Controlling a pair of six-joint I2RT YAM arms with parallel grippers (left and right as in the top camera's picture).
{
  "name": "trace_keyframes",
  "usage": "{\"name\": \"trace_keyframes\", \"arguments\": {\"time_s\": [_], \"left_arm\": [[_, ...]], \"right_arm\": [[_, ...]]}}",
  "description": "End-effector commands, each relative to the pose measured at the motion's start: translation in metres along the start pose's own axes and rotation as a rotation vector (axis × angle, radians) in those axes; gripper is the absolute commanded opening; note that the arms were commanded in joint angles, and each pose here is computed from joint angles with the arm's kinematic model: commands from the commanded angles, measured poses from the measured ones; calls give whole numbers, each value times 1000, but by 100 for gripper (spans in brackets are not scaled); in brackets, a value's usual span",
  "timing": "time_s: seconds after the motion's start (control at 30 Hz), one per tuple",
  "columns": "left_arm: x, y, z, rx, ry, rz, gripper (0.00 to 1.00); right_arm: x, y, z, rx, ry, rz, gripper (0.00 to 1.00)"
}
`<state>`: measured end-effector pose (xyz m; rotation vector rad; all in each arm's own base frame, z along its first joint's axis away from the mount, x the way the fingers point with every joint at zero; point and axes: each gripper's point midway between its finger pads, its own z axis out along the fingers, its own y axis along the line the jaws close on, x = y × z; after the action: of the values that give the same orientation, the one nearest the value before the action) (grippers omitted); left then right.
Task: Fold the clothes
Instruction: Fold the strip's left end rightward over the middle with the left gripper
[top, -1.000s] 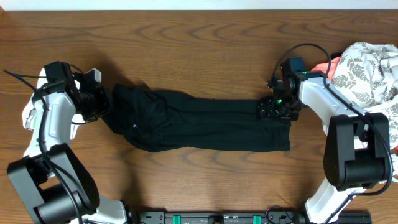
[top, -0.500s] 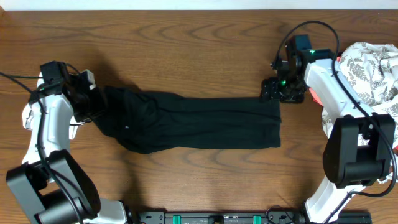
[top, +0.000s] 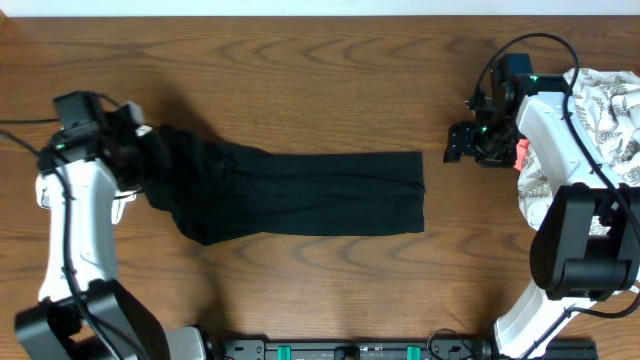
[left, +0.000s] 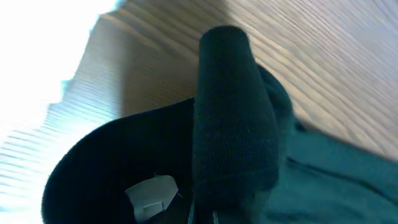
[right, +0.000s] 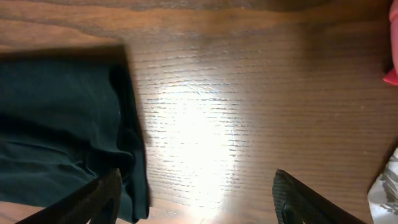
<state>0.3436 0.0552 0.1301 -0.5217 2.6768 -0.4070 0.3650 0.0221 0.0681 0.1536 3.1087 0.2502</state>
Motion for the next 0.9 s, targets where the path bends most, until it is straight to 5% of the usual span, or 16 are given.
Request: {"name": "trace_keyframes", "arguments": {"time_s": [0.0,0.43,0.7,0.87], "left_arm": [[5,-49,-11,71,-5,58,6],[56,-199,17,119,-65,266,6],[104,-230,62,77,11,377,9],[124,-246,78,93,41,428,24]], "right_arm": [[-6,-1,-9,4,-27,-9,75],[0,-2,-9,6,-2,-12,75],[5,-2,-9,8,18,-10,75],[6,-2,-9,7,20,-13,75]]}}
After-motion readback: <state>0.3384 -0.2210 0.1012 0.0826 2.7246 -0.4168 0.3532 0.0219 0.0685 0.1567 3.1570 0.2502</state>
